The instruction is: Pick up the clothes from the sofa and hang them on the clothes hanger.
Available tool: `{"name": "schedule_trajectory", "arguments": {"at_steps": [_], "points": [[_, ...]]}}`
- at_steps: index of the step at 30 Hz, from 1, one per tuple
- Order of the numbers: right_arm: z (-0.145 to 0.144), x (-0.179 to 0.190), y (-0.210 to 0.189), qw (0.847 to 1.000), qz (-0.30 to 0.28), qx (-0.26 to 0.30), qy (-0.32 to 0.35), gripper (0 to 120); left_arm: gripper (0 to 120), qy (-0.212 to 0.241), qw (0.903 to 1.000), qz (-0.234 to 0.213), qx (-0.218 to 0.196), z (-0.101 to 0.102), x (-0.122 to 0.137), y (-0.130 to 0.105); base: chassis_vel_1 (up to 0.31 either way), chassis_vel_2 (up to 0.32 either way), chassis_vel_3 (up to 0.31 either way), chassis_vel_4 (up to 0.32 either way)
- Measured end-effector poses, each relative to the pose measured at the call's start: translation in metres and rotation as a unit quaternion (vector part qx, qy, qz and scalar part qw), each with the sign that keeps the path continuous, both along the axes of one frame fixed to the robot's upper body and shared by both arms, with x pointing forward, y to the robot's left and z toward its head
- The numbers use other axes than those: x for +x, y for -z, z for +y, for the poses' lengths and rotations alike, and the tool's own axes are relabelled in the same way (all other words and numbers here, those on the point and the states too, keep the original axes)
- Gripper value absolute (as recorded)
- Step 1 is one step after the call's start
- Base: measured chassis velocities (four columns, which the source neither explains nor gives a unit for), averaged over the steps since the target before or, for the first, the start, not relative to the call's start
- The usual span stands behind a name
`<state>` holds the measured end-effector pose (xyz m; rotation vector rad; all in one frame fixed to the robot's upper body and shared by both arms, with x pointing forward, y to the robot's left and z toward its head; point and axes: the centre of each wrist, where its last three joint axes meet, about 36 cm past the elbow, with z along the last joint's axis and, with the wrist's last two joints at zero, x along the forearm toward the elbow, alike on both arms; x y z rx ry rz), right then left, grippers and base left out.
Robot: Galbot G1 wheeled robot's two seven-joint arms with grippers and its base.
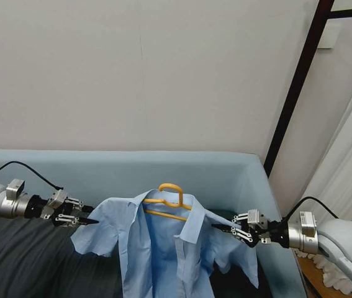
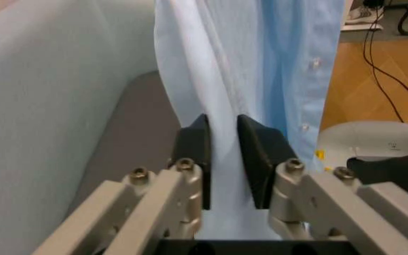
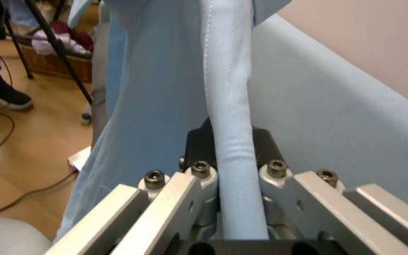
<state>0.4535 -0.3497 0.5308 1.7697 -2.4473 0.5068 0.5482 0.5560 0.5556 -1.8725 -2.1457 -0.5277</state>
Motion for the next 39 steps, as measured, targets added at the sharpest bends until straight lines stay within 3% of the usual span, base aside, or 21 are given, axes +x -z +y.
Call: {"name": "schedule_trajectory", "arguments": {"at_steps": [3, 13, 24, 26, 29, 31, 39], "points": [[-0.001, -0.001, -0.001, 1.000, 0.008, 0.013, -0.004, 4, 0, -0.001, 1.0000, -0.002, 0.005, 0.002, -0.001, -0.001, 0.000, 0.000, 0.000, 0.000], [-0.010, -0.003, -0.013, 1.000, 0.001, 0.024, -0.001, 4, 0, -0.011, 0.9998, -0.010, 0.012, 0.013, -0.007, -0.007, 0.000, 0.000, 0.000, 0.000], [-0.019, -0.003, -0.010, 1.000, -0.010, 0.020, 0.018, 4, 0, -0.008, 0.9993, -0.035, -0.006, 0.017, -0.019, -0.030, 0.000, 0.000, 0.000, 0.000], [-0.016, -0.004, -0.011, 1.000, -0.011, 0.024, 0.015, 4, 2, -0.005, 0.9994, -0.034, -0.010, 0.015, -0.020, -0.028, 0.000, 0.000, 0.000, 0.000], [-0.009, -0.008, -0.014, 0.999, -0.016, 0.032, 0.008, 4, 16, -0.011, 0.9982, -0.049, -0.033, 0.013, -0.026, -0.027, 0.000, 0.000, 0.000, 0.000], [-0.009, -0.008, -0.014, 0.999, -0.016, 0.032, 0.007, 4, 20, -0.014, 0.9975, -0.054, -0.043, 0.014, -0.028, -0.028, 0.000, 0.000, 0.000, 0.000], [-0.014, -0.007, -0.012, 0.999, -0.020, 0.029, 0.016, 4, 52, -0.034, 0.9896, -0.097, -0.101, 0.036, -0.054, -0.052, 0.000, 0.000, 0.000, 0.000]]}}
